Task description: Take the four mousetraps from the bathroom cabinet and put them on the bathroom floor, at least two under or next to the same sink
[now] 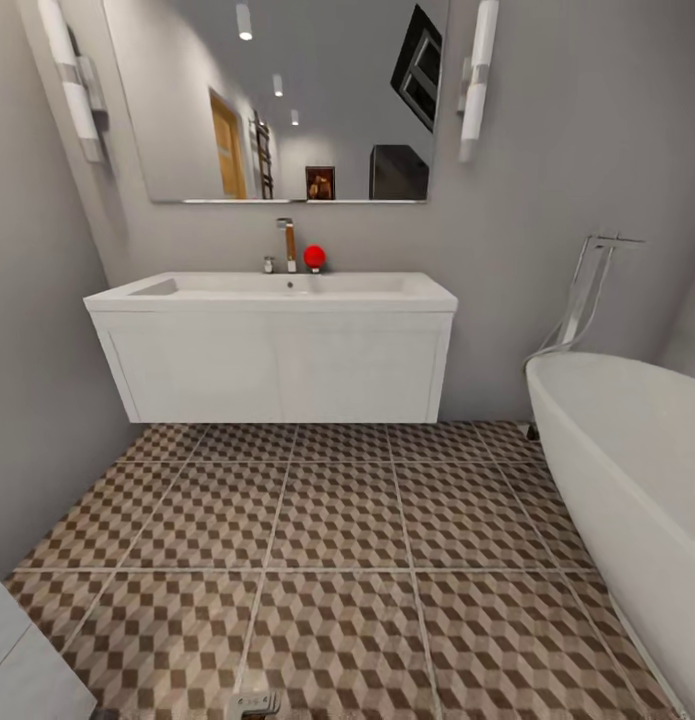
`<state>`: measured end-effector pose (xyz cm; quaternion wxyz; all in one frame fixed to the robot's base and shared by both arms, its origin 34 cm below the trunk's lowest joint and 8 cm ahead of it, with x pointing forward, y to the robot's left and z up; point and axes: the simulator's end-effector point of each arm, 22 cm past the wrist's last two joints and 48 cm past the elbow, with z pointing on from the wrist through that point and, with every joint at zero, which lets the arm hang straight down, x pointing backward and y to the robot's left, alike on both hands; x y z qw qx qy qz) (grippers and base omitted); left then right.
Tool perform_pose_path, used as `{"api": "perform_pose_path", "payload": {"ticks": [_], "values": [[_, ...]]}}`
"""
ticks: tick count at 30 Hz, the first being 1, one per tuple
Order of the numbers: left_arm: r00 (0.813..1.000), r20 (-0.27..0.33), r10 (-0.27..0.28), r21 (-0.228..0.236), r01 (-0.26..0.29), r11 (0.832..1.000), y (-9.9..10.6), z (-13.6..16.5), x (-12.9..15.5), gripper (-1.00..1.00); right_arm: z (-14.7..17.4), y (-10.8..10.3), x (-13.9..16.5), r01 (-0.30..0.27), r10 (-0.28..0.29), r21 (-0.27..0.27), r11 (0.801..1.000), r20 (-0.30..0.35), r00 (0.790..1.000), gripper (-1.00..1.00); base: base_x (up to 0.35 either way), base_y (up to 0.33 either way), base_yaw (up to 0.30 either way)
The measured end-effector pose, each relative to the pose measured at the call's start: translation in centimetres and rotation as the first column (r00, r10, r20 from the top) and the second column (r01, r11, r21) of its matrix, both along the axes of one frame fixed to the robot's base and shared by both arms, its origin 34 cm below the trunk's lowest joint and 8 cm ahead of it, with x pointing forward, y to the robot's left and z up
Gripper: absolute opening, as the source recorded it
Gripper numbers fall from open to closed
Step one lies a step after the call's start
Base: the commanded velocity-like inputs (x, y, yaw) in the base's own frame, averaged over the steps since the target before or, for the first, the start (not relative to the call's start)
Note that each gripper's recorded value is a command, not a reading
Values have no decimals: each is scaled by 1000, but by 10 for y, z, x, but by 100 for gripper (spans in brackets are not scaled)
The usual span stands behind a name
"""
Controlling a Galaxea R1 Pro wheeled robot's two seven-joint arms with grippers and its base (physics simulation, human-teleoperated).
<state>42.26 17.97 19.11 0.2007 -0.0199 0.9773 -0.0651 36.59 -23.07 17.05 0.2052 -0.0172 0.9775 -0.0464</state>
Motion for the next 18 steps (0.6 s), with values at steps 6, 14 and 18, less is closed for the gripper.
{"api": "perform_pose_path", "payload": {"ticks": [6,14,18], "values": [[1000,-7,3,0,-3,1000,0,-7,-4,-100,-7,0,-8,1,-1,-1,1000,-22,1000,-100,0,0,0],[1000,-2,10,2,-10,1000,1,-16,-7,-100,-17,1,-19,1,-1,-1,1000,-52,999,-100,0,0,0],[1000,-6,9,2,-9,1000,1,-19,-9,-100,-19,1,-21,2,-2,0,1000,-59,998,-100,0,0,0]]}}
